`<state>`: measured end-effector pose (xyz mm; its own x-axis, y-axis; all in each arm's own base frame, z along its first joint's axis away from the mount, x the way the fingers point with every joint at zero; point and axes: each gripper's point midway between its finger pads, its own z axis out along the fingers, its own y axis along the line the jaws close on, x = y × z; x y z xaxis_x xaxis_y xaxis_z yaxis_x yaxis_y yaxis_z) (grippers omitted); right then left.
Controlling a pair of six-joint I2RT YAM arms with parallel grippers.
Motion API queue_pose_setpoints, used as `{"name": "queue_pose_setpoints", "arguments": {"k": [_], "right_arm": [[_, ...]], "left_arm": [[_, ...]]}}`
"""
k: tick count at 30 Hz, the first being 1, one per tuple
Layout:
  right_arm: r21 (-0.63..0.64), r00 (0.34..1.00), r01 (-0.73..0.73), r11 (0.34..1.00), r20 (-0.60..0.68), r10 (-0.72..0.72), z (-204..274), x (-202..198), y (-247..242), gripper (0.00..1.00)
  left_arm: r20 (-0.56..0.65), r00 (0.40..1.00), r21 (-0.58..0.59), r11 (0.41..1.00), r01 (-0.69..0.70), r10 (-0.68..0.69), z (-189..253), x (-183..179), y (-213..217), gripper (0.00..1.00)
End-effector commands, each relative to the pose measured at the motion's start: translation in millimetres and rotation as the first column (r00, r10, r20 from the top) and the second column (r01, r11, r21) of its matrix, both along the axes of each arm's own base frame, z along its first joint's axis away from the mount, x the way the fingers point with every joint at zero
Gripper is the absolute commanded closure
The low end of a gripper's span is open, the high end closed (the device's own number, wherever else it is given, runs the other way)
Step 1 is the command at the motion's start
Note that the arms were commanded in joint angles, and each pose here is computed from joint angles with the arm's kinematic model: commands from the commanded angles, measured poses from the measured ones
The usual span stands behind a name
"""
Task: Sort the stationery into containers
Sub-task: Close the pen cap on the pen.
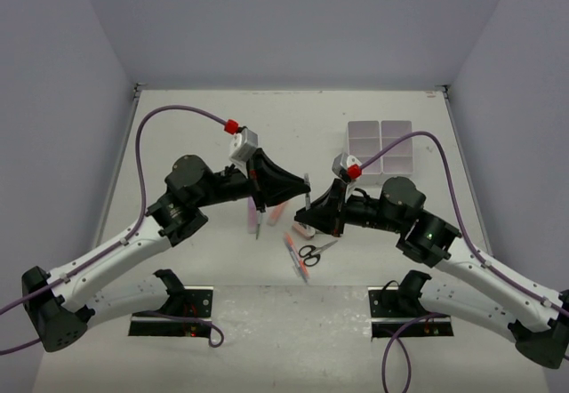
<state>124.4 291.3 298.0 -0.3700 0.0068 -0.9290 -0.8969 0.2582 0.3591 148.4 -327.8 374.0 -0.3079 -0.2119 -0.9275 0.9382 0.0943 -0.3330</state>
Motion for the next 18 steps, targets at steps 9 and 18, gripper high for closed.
{"name": "queue_pose_setpoints", "arguments": {"k": [9,18], "right_arm": [[0.048,1.0,0.01,0.999,0.028,-0.011,16.4,3.2,0.1,1.0],[0.031,0.999,-0.029,0.999,0.017,0.028,13.8,-1.3,3.8,1.0]], "left_arm": [[0.057,0.998,-0.041,0.998,-0.038,0.04,31.1,-2.0,9.2,0.44],[0.067,0.987,-0.024,0.99,-0.141,0.143,44.0,19.9,9.2,0.22]]}}
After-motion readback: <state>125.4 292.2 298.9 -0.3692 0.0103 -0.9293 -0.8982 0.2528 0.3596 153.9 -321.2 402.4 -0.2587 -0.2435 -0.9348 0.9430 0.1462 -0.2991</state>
